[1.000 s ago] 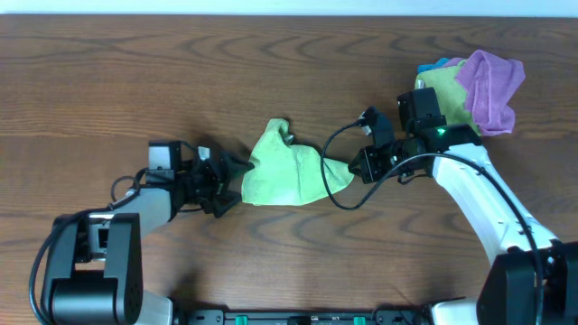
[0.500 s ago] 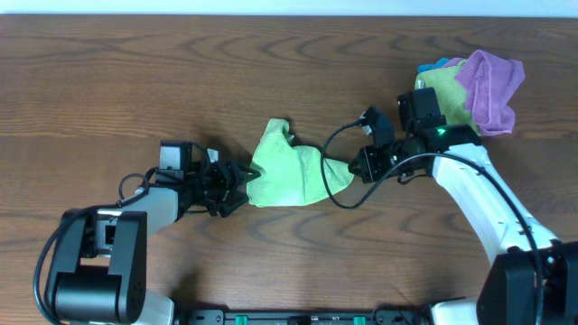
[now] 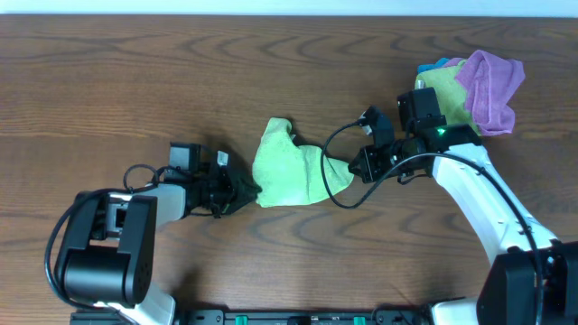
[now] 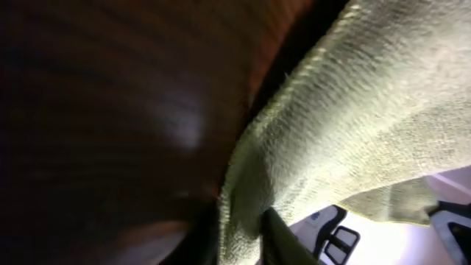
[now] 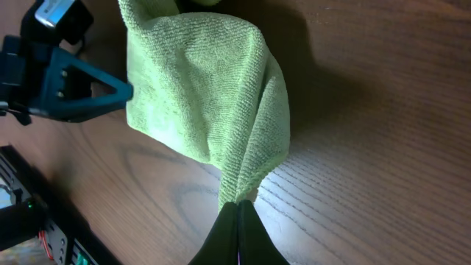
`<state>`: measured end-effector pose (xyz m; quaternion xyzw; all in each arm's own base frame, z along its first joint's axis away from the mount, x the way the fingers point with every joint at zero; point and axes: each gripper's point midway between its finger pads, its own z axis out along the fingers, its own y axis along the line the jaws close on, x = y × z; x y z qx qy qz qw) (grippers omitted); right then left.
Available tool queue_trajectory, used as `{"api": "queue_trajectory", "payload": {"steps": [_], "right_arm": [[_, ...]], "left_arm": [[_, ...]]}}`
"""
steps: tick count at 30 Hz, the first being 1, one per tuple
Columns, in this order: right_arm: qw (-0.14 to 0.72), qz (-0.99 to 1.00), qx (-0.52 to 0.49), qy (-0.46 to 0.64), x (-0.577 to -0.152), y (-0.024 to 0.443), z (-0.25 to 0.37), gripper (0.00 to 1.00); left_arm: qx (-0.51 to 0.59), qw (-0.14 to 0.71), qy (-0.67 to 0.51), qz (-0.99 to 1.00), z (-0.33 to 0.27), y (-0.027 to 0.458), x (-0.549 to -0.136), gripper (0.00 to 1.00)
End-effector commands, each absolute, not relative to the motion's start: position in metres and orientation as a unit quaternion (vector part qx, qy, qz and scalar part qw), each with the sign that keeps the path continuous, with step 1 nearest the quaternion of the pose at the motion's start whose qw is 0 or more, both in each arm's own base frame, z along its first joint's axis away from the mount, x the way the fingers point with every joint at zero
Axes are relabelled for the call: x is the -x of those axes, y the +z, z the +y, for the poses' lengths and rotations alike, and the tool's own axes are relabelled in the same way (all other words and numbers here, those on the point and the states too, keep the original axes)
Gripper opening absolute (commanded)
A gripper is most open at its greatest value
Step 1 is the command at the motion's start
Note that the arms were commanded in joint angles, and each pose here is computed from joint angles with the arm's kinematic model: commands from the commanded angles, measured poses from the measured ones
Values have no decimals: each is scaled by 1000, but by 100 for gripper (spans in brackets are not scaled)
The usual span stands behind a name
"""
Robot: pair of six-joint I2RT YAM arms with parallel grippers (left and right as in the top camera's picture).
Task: Fold the cloth
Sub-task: 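Lift the towel with both grippers and stretch it apart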
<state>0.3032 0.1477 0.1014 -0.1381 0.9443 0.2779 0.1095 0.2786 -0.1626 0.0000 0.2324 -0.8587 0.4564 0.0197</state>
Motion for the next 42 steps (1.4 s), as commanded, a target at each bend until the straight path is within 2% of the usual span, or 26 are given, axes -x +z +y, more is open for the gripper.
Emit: {"api": "queue_trajectory", "payload": {"steps": [1, 2, 7, 13, 21, 25, 35, 42], "right_arm": [[108, 944, 134, 282, -301, 103, 150, 1], [108, 944, 134, 282, -301, 103, 150, 1], [108, 944, 134, 282, -301, 103, 150, 1], [122, 942, 138, 282, -305, 107, 151, 1], [211, 925, 138, 286, -328, 145, 153, 1], [253, 925, 128, 254, -339, 160, 143, 1], [316, 912, 91, 246, -363, 187, 124, 1], [394, 887, 65, 233, -400, 211, 111, 1]], "left_arm": [[-233, 19, 404, -885, -153, -30, -265, 10], [-231, 18, 403, -885, -154, -30, -265, 6], [-206, -6, 423, -882, -159, -23, -274, 6], [-161, -53, 486, -857, -174, 13, -310, 6], [-101, -132, 542, -824, -190, 97, -387, 6], [-74, -176, 552, -812, -193, 136, -417, 6], [-58, -231, 559, -795, -179, 191, -452, 6], [-73, -273, 543, -791, -151, 214, -475, 6]]}}
